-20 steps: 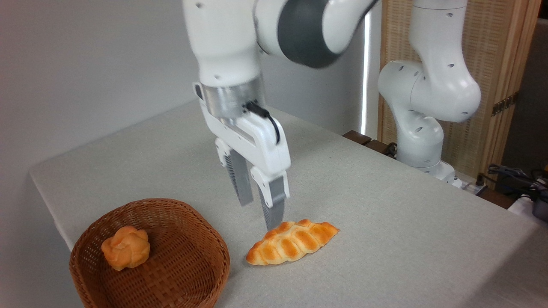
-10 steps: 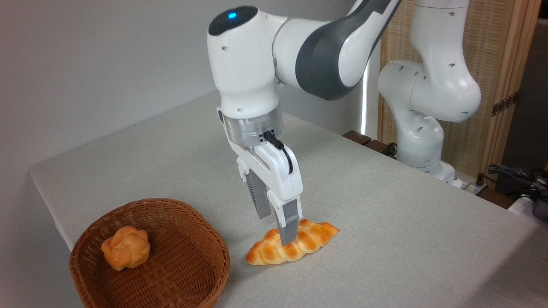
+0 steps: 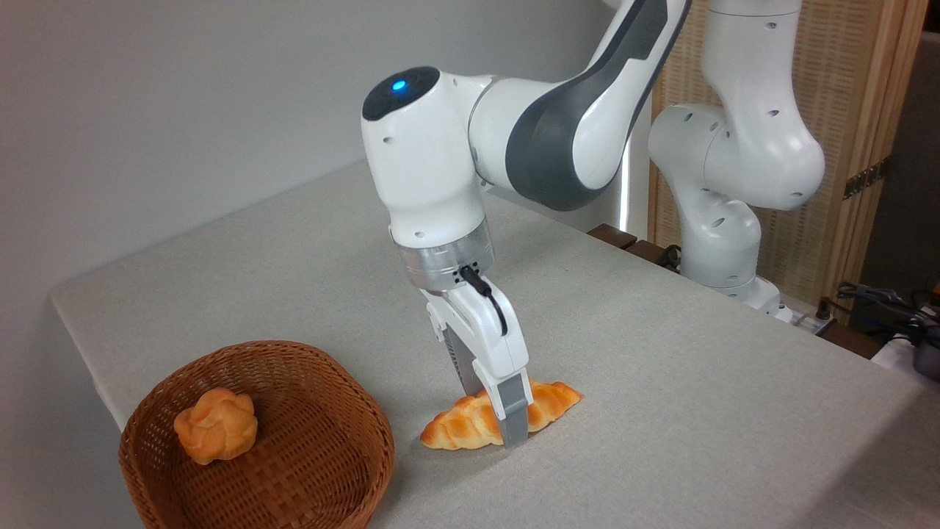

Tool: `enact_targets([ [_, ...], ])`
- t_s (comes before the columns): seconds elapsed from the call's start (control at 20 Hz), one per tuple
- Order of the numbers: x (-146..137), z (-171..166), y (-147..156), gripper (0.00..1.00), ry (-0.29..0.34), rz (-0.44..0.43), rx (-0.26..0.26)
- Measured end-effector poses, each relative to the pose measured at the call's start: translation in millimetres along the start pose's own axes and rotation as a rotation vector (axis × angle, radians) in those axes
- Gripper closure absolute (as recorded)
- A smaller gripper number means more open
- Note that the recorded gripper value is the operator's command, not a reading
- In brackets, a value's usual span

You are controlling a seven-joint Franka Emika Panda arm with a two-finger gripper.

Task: Put bread into the basket
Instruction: 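Lower the gripper around the middle of the braided roll, then close the gripper on the braided roll, then lift the braided roll and carry it over the woven basket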

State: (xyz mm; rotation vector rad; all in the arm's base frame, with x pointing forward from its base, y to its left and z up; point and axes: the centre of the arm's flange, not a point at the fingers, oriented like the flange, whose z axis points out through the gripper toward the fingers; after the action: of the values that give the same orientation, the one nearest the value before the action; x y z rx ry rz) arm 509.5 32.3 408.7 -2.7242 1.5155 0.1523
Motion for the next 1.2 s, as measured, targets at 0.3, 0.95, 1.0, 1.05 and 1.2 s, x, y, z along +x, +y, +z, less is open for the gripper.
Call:
enact_targets([
  [0.3, 3, 4, 0, 0.58, -0.003, 0.006, -0.003],
  [0.95, 5, 7, 0, 0.59, -0.007, 0.009, -0.008],
  [1.0, 6, 6, 1, 0.59, -0.008, 0.010, -0.009],
  [1.05, 6, 5, 1, 0.58, -0.010, 0.011, -0.012],
  [1.2, 5, -7, 1, 0.57, -0.053, 0.005, -0.081],
])
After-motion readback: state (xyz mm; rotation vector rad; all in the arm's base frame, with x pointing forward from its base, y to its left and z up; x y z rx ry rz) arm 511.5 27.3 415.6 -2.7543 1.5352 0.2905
